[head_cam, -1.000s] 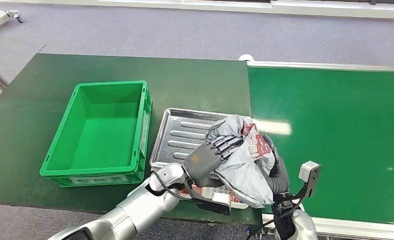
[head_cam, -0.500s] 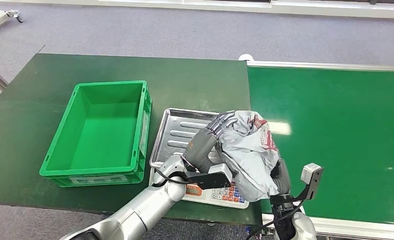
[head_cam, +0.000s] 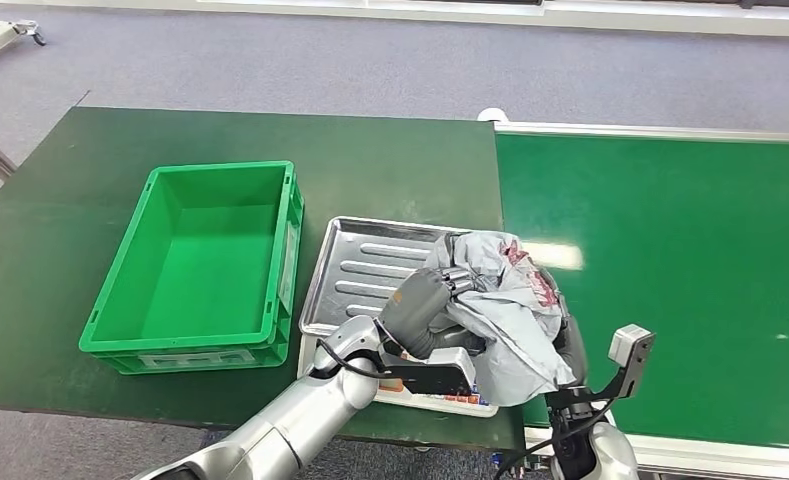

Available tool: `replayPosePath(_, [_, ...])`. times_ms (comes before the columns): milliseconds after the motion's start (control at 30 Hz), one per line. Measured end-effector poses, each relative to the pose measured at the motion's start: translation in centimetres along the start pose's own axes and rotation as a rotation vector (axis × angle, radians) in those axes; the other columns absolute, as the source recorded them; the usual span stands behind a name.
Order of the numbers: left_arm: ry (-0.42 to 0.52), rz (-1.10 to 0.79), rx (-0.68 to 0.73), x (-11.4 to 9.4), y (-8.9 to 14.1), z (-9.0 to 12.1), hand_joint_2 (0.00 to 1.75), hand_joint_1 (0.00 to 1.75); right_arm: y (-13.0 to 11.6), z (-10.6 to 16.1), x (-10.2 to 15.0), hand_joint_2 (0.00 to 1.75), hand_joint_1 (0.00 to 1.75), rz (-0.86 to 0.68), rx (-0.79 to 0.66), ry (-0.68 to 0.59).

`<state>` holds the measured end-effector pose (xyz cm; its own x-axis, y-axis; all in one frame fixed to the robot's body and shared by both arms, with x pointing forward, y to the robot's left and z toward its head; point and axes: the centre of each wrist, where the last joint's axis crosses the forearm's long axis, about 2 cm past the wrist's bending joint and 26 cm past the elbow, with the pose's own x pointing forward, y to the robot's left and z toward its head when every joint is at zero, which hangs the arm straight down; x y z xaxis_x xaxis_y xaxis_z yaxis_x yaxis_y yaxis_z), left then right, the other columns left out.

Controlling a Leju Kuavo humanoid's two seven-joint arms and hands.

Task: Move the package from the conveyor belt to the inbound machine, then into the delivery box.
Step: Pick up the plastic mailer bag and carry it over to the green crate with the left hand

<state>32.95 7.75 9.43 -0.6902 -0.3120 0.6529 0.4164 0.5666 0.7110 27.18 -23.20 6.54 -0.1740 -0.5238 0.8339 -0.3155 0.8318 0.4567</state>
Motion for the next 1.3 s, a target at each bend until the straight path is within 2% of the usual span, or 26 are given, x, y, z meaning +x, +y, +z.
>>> replayPosePath(233, [-0.007, -0.054, -0.019, -0.1, 0.1, 0.0, 1.75, 1.75, -0.2, 0.0, 0.1, 1.75, 0.0, 0.007, -0.008, 0.0])
replayPosePath(333, [-0.003, -0.118, -0.001, -0.2, 1.0, -0.4, 1.75, 1.75, -0.3, 0.0, 0.0, 1.75, 0.0, 0.005, -0.014, 0.004])
replayPosePath(467, [0.006, -0.234, 0.015, -0.4, 3.7, -1.4, 1.75, 1.75, -0.4, 0.0, -0.3, 1.75, 0.0, 0.002, -0.019, 0.015])
replayPosePath(700, [-0.002, -0.421, 0.093, -0.5, 10.8, -3.1, 1.75, 1.75, -0.5, 0.4, -0.9, 1.75, 0.0, 0.001, -0.03, 0.036])
replayPosePath(867, [0.001, -0.494, 0.162, -0.1, 14.0, -3.5, 1.75, 1.75, -0.6, 0.5, -1.1, 1.75, 0.0, -0.011, -0.039, 0.041])
replayPosePath(967, [0.03, -0.566, 0.213, -0.2, 15.8, -3.0, 1.75, 1.75, -0.6, 0.6, -1.0, 1.75, 0.0, -0.012, -0.049, 0.047])
replayPosePath(1100, [0.081, -0.643, 0.268, -1.0, 17.8, -1.2, 1.75, 1.75, -0.8, 0.8, -1.1, 1.75, 0.0, -0.011, -0.061, 0.057])
replayPosePath(1233, [0.17, -0.735, 0.326, -2.3, 19.0, 1.4, 1.75, 1.75, -1.0, 1.1, -1.1, 1.75, 0.0, -0.01, -0.078, 0.06])
replayPosePath(1300, [0.24, -0.772, 0.376, -3.3, 19.6, 3.6, 1.75, 1.75, -1.1, 1.5, -1.1, 1.75, 0.0, -0.008, -0.089, 0.062])
